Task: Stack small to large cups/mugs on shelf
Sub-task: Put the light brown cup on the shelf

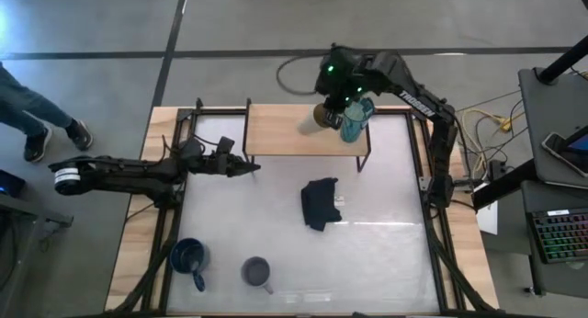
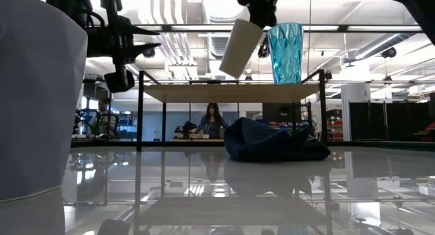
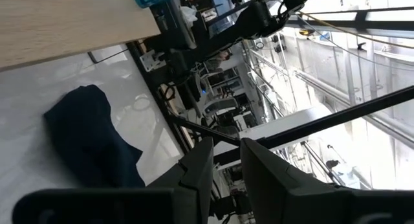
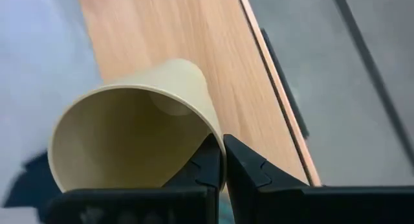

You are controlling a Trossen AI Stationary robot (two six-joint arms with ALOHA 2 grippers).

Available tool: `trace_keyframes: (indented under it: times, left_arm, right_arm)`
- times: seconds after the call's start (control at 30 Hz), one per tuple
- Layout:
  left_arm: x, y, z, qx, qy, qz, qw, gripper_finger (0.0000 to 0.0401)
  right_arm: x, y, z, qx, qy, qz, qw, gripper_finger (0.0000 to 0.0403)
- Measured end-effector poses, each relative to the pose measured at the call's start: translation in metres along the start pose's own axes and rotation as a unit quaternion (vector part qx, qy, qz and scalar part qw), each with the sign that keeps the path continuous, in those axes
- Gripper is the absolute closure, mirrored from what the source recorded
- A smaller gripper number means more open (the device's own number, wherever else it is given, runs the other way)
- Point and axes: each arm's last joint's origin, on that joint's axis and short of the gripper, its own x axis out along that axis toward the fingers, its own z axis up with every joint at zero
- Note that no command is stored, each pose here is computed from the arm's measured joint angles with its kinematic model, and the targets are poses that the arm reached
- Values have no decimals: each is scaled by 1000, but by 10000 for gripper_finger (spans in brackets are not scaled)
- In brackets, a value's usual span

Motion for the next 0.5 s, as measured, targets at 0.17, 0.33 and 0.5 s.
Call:
trace_keyframes:
  times: [0.17,0.33,0.5]
  left_arm:
    - [1,-1,-2,0,6,-3,1000,335]
    - [2,-2,-5,-1,15,-6,1000,335]
    - [2,-2,-6,-2,19,-6,1000,335]
  right_arm:
    - [8,7,2,-25,18,-37,999,394]
    - [6,4,1,-3,18,-31,999,394]
    - [-1,-2,-3,23,17,-24,999,394]
